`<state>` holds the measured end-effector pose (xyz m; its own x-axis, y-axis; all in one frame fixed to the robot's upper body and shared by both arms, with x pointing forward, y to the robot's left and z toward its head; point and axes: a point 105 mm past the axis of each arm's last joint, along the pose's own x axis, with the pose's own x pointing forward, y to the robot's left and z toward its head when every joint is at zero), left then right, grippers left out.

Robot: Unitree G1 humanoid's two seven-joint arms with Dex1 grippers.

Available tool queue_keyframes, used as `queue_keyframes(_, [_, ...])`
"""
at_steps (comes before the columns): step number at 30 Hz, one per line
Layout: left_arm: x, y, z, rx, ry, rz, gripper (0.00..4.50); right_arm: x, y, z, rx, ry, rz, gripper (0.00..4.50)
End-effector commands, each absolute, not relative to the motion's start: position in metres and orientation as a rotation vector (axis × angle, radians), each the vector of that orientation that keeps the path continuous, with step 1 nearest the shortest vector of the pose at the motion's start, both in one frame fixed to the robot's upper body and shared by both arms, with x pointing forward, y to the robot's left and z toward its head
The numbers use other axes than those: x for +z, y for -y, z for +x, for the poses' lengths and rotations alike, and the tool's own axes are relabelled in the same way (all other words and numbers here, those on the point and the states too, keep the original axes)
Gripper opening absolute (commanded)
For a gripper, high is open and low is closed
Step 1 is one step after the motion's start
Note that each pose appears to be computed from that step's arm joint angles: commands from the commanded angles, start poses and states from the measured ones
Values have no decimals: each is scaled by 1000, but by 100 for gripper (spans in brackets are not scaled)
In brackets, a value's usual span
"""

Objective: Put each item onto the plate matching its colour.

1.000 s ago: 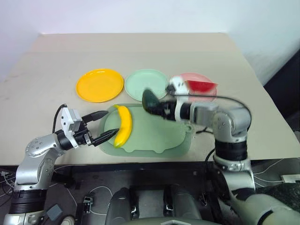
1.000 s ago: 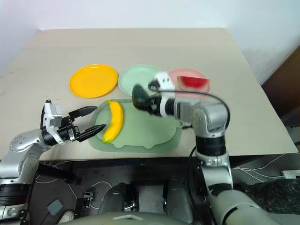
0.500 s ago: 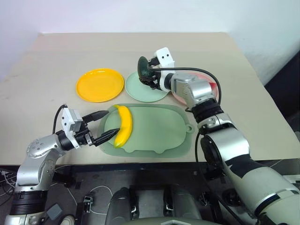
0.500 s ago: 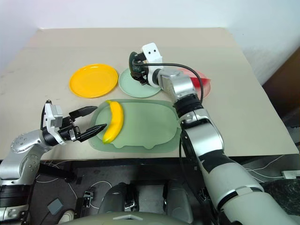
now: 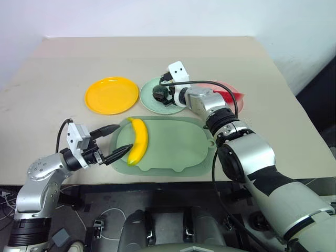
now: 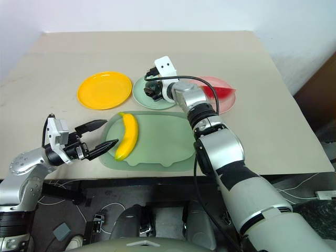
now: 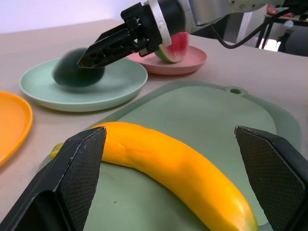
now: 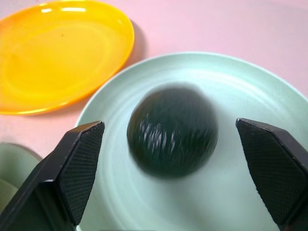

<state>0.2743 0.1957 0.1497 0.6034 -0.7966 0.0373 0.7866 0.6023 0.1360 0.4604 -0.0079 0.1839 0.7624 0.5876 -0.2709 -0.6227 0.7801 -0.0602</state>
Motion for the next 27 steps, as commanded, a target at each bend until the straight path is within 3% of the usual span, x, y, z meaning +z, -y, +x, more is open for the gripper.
queue_keyframes(1, [164,-198,272,-915,150,148,450,211,1,461,690,-153,-142,447])
queue_keyframes(10, [170,-201,271,-909,155,151,450,222,14,441,785,-58,-17,447])
queue_keyframes(16, [176,-205,271,-820,198,160,450,219,30,387,862,68,-39,447])
queue_keyframes(24, [176,-205,271,-692,245,167,450,211,60,338,914,154,-83,447])
queue_keyframes(27, [175,-202,273,-624,265,178,450,191,60,310,1022,166,-159,447])
